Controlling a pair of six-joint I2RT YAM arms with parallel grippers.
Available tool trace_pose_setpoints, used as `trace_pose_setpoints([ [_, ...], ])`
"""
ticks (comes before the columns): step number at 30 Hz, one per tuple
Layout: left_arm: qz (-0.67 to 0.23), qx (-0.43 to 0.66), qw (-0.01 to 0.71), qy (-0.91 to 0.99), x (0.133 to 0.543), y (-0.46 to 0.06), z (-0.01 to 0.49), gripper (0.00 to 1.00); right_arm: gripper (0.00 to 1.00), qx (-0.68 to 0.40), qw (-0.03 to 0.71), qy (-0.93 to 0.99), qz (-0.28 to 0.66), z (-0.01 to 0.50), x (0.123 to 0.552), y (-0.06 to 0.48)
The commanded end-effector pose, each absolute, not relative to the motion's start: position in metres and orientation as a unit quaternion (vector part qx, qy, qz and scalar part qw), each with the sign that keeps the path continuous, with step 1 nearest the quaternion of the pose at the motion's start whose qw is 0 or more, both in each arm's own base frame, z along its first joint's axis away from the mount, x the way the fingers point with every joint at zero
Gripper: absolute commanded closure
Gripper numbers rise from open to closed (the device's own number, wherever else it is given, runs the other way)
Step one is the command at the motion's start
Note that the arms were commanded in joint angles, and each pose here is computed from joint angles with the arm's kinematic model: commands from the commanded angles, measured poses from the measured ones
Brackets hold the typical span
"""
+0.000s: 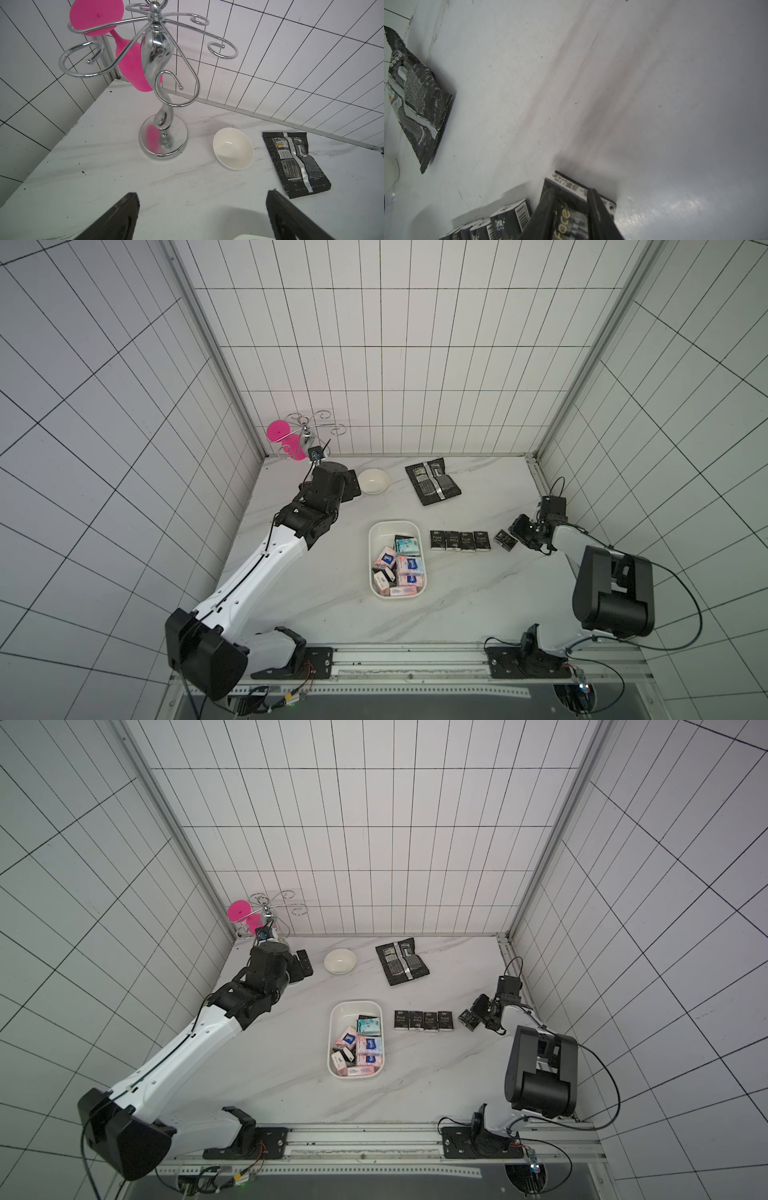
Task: Take the pocket tissues out of the storage box
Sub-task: Place the pocket tissues at the center of the board, then adjust the pocket tissues at the center of the board.
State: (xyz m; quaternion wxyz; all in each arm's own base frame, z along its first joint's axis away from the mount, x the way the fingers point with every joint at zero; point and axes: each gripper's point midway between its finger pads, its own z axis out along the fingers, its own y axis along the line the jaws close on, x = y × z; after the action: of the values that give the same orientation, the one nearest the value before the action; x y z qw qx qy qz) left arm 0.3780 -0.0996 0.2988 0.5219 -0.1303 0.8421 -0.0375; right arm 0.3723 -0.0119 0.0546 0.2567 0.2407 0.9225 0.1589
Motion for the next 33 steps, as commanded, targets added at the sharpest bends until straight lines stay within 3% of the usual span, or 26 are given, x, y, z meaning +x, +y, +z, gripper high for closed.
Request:
trace_pose_setpoints([
  [1,-0.035,-0.130,0.534,0.835,0.372,-0.095,0.309,0.01,0.69,0.241,0.247,0.927,0.144,0.049,0.363,-0.017],
  [33,-0.038,-0.131,0.536,0.833,0.370,-0.091,0.310,0.01,0.68,0.226,0.224,0.933,0.171,0.043,0.356,0.002],
])
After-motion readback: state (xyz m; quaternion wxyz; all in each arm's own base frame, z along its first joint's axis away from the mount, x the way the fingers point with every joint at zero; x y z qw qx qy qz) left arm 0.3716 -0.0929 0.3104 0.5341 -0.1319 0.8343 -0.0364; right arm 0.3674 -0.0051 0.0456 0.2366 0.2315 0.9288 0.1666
